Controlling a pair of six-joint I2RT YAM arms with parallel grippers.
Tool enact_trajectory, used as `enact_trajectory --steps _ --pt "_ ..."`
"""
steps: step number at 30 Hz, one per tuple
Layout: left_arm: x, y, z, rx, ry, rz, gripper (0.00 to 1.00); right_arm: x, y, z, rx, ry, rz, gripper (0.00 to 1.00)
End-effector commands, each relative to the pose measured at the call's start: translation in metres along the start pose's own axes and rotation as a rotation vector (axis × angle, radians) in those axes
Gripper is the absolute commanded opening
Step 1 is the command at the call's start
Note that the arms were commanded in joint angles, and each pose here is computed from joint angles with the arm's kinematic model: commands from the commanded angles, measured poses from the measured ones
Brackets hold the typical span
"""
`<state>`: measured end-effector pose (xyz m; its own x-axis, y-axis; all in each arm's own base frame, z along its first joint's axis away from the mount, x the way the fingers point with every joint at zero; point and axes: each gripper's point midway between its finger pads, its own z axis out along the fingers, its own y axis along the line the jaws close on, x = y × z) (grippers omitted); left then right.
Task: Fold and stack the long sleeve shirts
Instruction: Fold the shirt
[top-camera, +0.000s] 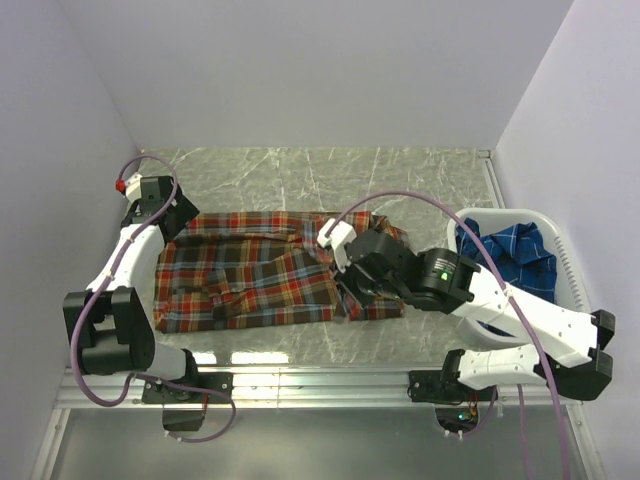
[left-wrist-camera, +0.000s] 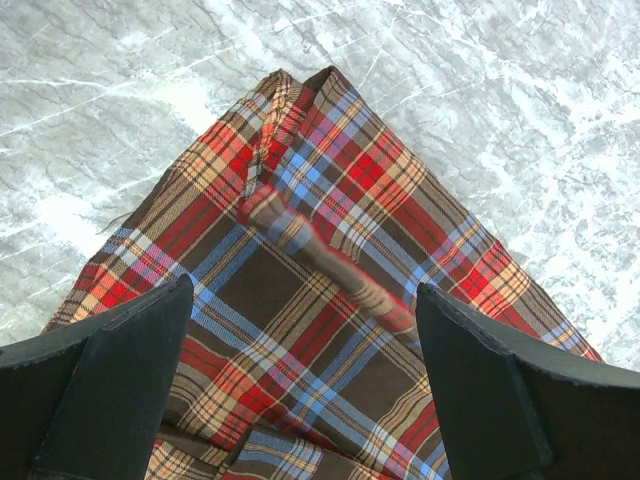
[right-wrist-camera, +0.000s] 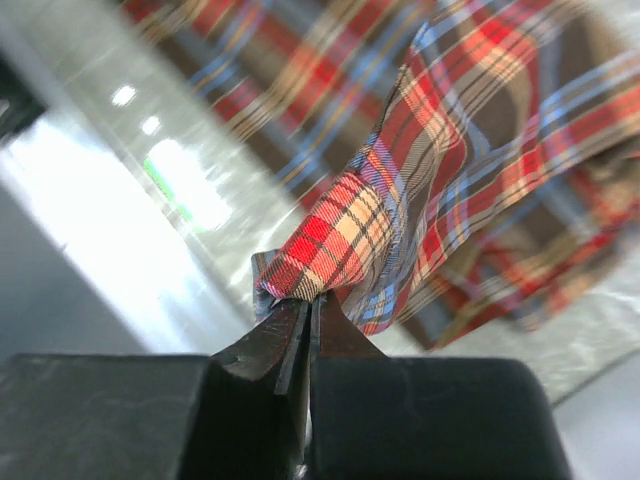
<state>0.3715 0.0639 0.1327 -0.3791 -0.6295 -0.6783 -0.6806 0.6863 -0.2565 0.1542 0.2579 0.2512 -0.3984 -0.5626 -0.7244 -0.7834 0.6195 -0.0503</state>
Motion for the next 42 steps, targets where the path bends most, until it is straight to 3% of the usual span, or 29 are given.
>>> enact_trajectory --steps 1,13,20,25,31,37,42 --pt "-0.016 -0.005 -0.010 0.023 -0.047 -0.016 0.99 0.023 0.033 -0.016 -0.180 0.055 0.025 0.00" --pt "-0.003 -0.015 -0.004 0.061 0.010 0.006 1.00 0.056 0.049 -0.008 -0.270 0.189 -0.015 0.00" --pt "-0.011 -0.074 -0.015 0.214 0.024 -0.011 0.89 0.054 0.047 0.005 -0.247 0.172 -0.030 0.00" --pt "0.009 -0.096 0.016 0.227 0.100 -0.030 0.83 0.055 0.043 0.014 -0.215 0.169 -0.035 0.00" --pt "0.046 -0.083 0.050 0.167 0.170 -0.053 0.79 0.056 0.042 0.023 -0.202 0.155 -0.030 0.00" --pt "0.080 -0.063 0.040 0.129 0.223 -0.072 0.76 0.058 0.044 0.027 -0.206 0.149 -0.020 0.00" --pt "0.109 -0.021 0.044 -0.005 0.251 -0.083 0.75 0.057 0.044 0.027 -0.209 0.149 -0.028 0.00"
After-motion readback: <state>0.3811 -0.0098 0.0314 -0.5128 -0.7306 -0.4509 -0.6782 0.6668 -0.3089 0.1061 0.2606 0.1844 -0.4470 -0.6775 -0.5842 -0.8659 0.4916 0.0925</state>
